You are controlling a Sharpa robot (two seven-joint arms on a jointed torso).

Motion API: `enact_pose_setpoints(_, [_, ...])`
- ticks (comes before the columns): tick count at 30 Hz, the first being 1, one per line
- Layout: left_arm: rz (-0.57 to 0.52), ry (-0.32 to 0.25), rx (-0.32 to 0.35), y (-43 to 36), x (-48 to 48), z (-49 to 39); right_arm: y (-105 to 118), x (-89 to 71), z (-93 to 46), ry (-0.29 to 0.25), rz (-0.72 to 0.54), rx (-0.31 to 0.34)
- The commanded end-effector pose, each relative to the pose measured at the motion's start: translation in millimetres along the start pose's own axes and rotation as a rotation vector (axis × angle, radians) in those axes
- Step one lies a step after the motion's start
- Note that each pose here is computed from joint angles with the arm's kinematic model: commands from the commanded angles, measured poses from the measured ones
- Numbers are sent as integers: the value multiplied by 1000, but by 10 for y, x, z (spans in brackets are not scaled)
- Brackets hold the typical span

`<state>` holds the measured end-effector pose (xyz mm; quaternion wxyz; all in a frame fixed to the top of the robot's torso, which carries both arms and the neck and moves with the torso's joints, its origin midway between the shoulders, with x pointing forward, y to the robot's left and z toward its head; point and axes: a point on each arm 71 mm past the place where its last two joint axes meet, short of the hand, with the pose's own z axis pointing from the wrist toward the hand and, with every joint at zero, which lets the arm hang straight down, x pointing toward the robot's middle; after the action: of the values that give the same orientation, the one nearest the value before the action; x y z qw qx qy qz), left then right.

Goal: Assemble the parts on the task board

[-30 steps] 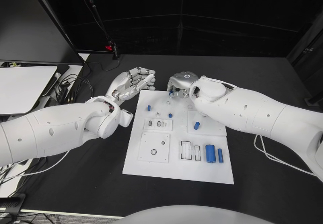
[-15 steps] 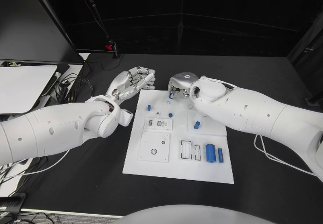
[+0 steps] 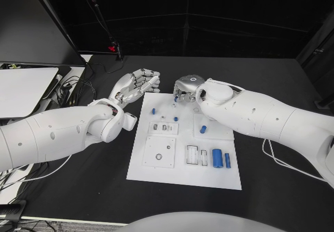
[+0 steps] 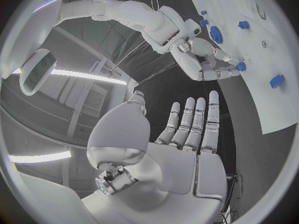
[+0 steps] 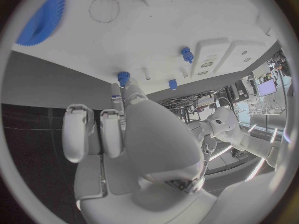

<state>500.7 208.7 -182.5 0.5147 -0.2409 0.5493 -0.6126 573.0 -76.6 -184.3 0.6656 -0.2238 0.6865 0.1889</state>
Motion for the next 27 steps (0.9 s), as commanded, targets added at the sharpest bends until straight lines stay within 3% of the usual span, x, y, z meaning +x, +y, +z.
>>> enact_pose_setpoints(1, [-2, 9, 102, -79, 8, 5, -6, -19, 1, -10, -1, 6])
enact_pose_setpoints(5, [-1, 9, 101, -76, 5, 7, -17, -50, -7, -56, 8, 7])
enact_pose_setpoints(13, [0, 9, 100, -66, 2, 22, -43, -196, -124, -252, 97, -17])
enact_pose_setpoints(15, [1, 8, 100, -63, -3, 24, -60, -218, -171, -275, 127, -15])
enact_pose_setpoints(20, [5, 5, 99, -54, -17, 30, -188, -269, -404, -312, 276, 13])
enact_pose_setpoints(27, [12, 0, 98, -30, -34, 43, -488, -358, -865, -389, 482, 38])
